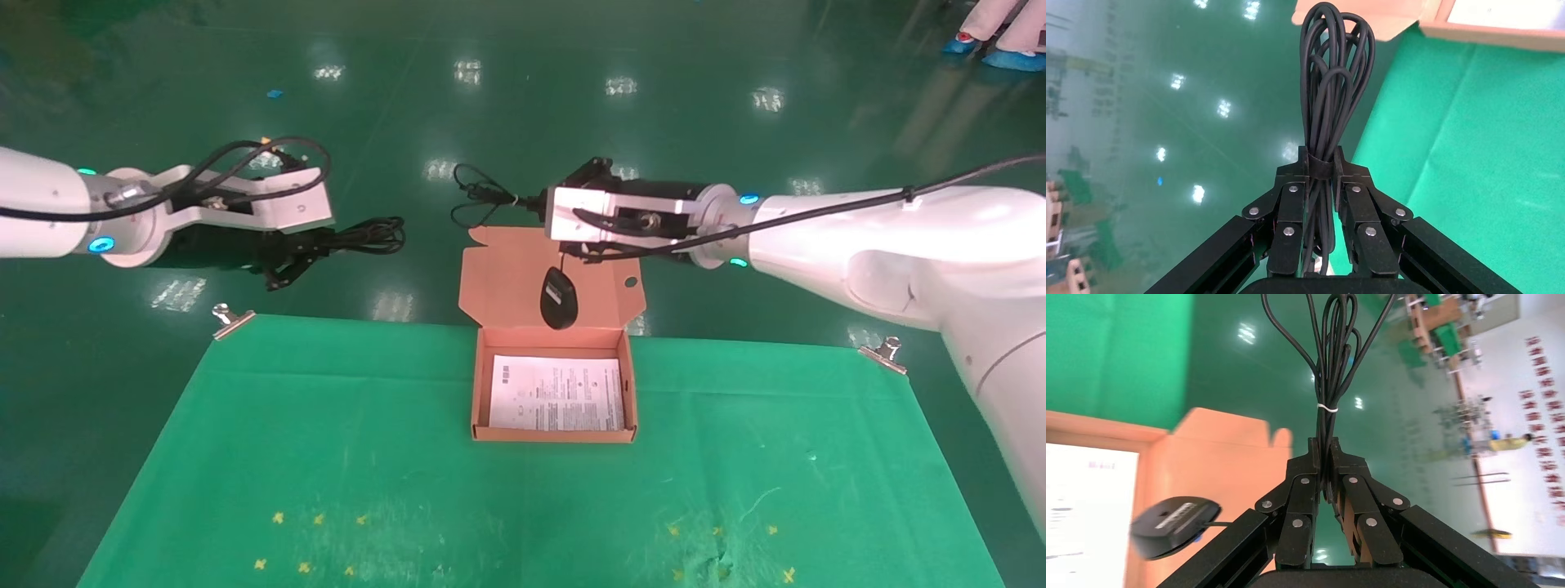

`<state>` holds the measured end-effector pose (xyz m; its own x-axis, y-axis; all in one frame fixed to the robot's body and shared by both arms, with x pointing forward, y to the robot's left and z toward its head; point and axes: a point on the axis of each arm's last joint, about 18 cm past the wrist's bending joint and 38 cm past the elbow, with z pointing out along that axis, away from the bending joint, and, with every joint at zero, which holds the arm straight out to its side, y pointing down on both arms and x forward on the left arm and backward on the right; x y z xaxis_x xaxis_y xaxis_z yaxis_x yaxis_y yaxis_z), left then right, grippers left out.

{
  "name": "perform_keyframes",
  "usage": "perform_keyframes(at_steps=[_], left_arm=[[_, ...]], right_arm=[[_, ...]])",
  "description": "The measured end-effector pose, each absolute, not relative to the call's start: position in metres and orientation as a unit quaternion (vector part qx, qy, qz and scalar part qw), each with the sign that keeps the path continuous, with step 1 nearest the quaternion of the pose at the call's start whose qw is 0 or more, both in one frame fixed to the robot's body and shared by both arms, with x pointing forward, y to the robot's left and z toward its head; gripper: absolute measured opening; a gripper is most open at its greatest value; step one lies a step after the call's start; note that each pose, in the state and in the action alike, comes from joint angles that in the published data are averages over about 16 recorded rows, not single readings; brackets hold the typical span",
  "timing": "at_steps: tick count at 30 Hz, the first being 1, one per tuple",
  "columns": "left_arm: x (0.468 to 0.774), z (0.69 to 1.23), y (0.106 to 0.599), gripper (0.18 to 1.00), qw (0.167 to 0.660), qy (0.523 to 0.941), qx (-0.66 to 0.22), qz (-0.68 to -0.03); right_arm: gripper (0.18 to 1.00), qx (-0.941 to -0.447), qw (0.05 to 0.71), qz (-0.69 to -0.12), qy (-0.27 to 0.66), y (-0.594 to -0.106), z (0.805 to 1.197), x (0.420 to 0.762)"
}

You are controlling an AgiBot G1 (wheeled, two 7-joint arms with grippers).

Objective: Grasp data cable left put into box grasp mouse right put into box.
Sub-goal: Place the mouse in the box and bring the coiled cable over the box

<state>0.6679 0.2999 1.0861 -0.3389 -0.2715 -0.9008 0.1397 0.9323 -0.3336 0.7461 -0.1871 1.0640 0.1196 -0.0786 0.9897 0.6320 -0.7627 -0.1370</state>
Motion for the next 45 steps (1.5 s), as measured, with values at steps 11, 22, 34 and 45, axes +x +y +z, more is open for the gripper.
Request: perform_keyframes(at_steps=[11, 22, 34, 45], left_arm=[[0.657, 1.079, 0.310, 0.249, 0.575, 0.801, -0.054, -0.158], [0.655, 1.077, 0.309, 0.249, 0.576, 0.800, -0.057, -0.155], [0.657, 1.073, 0.295, 0.248, 0.575, 0.803, -0.039, -0.153], [0.678, 1.052, 0.254, 0.248, 0.567, 0.812, 0.007, -0.143]], right_arm=[[0.204, -0.722, 0.313, -0.593, -0.170, -0.175, 1.014, 0.754], [0.204, -0.744, 0.361, -0.555, -0.091, -0.175, 0.973, 0.760], [0.206, -0.771, 0.358, -0.526, -0.014, -0.192, 0.941, 0.769], [0.252, -0.778, 0.346, -0.524, 0.002, -0.202, 0.939, 0.771]])
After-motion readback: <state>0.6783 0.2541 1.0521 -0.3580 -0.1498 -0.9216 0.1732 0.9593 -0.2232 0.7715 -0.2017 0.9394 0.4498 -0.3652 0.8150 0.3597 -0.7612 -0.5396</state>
